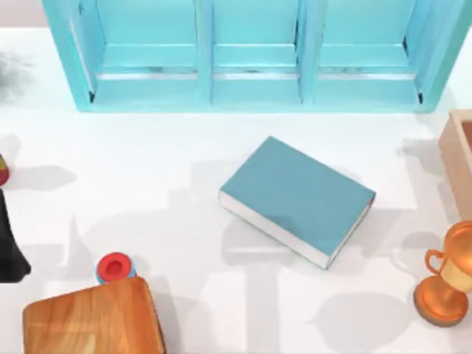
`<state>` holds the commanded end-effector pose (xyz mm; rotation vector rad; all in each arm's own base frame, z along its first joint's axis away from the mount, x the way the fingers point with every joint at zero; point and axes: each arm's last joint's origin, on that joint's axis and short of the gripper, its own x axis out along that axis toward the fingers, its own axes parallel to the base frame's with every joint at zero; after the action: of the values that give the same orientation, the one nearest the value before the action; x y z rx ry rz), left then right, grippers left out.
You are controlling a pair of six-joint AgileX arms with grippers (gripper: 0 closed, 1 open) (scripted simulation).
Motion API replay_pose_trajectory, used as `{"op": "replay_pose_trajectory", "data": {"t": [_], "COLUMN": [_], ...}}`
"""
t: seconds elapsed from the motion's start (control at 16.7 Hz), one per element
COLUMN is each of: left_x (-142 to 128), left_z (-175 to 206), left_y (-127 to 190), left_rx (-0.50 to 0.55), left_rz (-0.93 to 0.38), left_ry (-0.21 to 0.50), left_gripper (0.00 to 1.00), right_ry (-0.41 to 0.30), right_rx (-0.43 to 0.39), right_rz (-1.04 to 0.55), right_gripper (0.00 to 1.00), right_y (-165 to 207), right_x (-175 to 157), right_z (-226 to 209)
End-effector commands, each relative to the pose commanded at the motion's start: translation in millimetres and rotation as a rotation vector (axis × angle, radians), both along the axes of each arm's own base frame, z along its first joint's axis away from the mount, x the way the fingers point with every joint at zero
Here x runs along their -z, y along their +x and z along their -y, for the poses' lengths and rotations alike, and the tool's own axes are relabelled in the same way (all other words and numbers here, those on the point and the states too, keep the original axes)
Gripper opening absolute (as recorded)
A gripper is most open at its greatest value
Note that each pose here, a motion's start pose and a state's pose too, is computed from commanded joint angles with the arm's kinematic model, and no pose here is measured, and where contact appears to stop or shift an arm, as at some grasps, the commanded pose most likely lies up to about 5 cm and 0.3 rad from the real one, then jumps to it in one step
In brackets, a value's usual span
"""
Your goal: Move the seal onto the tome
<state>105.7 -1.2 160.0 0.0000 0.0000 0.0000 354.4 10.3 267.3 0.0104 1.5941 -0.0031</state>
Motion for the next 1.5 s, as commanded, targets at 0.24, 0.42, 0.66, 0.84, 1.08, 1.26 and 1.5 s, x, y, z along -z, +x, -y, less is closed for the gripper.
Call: {"op": "replay_pose_trajectory", "data": {"t": [0.24, 0.42, 0.66, 0.84, 1.08, 1.26, 1.5], "left_x": [0.0, 0.0, 0.0, 0.0, 0.0, 0.0, 0.0], "left_z": [0.0, 0.0, 0.0, 0.0, 0.0, 0.0, 0.0], "left_y": [0.0, 0.0, 0.0, 0.0, 0.0, 0.0, 0.0], "left_rx": [0.0, 0.0, 0.0, 0.0, 0.0, 0.0, 0.0], "left_rz": [0.0, 0.0, 0.0, 0.0, 0.0, 0.0, 0.0], "left_ry": [0.0, 0.0, 0.0, 0.0, 0.0, 0.0, 0.0], "left_gripper": [1.0, 1.0, 1.0, 1.0, 1.0, 1.0, 1.0], "right_ry": [-0.003, -0.003, -0.003, -0.005, -0.008, -0.011, -0.009], "right_rx": [0.002, 0.002, 0.011, 0.009, 0.007, 0.01, 0.012], "right_rz": [0.022, 0.025, 0.018, 0.019, 0.015, 0.011, 0.015], "right_gripper": [0.0, 0.0, 0.0, 0.0, 0.0, 0.0, 0.0], "right_y": [-14.3, -15.6, -9.0, 2.2, 13.4, 19.9, 25.2], "right_x": [-41.3, -43.8, -38.9, -30.2, -16.4, -5.1, 9.4], "right_z": [-39.9, -42.0, -48.8, -71.5, -103.2, -127.4, -161.4]}}
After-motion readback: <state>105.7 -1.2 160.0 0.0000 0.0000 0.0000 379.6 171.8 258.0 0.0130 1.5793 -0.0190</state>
